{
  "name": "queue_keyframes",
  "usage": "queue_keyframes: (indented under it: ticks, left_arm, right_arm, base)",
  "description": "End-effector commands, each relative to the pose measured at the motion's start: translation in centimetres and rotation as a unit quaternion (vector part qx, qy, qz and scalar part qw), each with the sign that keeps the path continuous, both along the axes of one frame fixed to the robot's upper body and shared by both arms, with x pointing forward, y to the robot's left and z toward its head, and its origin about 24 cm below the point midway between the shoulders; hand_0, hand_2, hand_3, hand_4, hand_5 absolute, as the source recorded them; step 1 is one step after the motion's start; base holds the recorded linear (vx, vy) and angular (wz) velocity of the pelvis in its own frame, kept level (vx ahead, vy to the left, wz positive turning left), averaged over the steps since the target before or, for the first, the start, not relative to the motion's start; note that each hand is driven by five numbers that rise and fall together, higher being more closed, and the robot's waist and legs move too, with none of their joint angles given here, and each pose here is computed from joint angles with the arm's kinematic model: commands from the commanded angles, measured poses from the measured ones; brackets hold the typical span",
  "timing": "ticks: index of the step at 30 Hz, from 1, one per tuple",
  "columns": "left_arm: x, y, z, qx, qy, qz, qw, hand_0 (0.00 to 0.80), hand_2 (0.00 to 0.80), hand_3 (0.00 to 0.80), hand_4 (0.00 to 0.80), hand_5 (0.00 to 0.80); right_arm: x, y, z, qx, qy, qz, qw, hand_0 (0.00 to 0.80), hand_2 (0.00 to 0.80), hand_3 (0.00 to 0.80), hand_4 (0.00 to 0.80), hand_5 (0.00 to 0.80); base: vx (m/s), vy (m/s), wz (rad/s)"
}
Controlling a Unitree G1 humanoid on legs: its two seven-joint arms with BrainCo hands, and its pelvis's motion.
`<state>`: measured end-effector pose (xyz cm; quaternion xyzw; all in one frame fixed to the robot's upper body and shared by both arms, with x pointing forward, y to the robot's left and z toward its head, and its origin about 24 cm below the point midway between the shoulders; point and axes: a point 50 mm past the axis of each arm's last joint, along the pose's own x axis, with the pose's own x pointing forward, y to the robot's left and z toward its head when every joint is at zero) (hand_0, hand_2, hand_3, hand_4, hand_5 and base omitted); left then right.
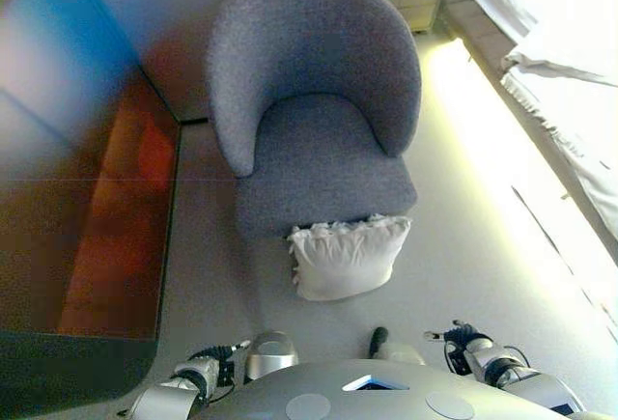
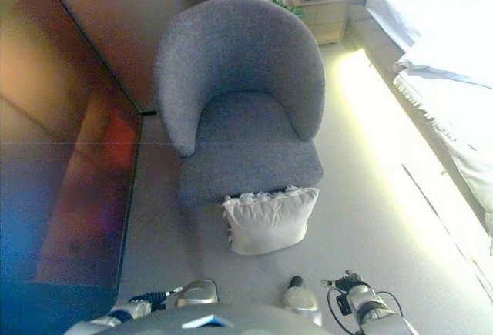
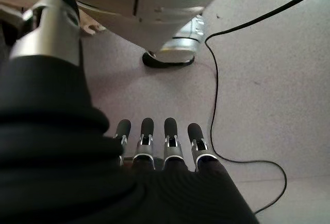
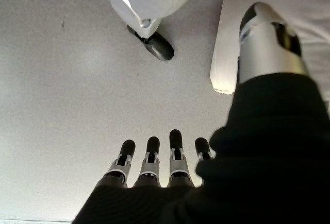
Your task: Pick up the cushion and take it to the sofa
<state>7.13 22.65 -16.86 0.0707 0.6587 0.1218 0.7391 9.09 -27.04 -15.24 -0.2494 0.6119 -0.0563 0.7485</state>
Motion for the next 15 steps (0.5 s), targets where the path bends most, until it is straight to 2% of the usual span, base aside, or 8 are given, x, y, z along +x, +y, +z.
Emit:
queue_keyframes:
  ticks: [1, 6, 11, 15]
  left_arm:
    - [0.9, 0.9, 0.4, 0.015, -0.025, 0.012, 0.999, 0.000, 0.000, 0.000, 0.000, 0.000]
    - [1.0, 1.3, 0.5, 0.011, -0.070, 0.023, 0.997, 0.000, 0.000, 0.000, 0.000, 0.000]
    - [4.8, 1.4, 1.6, 0.018, -0.169, -0.006, 0.985, 0.000, 0.000, 0.000, 0.000, 0.000]
    - [7.8, 2.8, 3.3, 0.042, -0.250, -0.049, 0.966, 0.000, 0.000, 0.000, 0.000, 0.000]
  right_arm:
    - [2.2, 0.4, 0.4, -0.013, -0.051, -0.025, 0.998, 0.000, 0.000, 0.000, 0.000, 0.000]
    - [3.3, -0.4, 1.1, -0.050, -0.076, -0.022, 0.996, 0.000, 0.000, 0.000, 0.000, 0.000]
    - [4.2, -0.7, 1.6, -0.080, -0.110, -0.046, 0.990, 0.000, 0.000, 0.000, 0.000, 0.000]
    - [6.6, -0.3, 2.5, -0.070, -0.181, -0.073, 0.978, 0.000, 0.000, 0.000, 0.000, 0.000]
  base:
    - [0.087, 0.072, 0.22]
    - [0.143, 0.132, 0.07]
    - [0.095, 0.095, -0.05]
    - [-0.156, -0.018, 0.00]
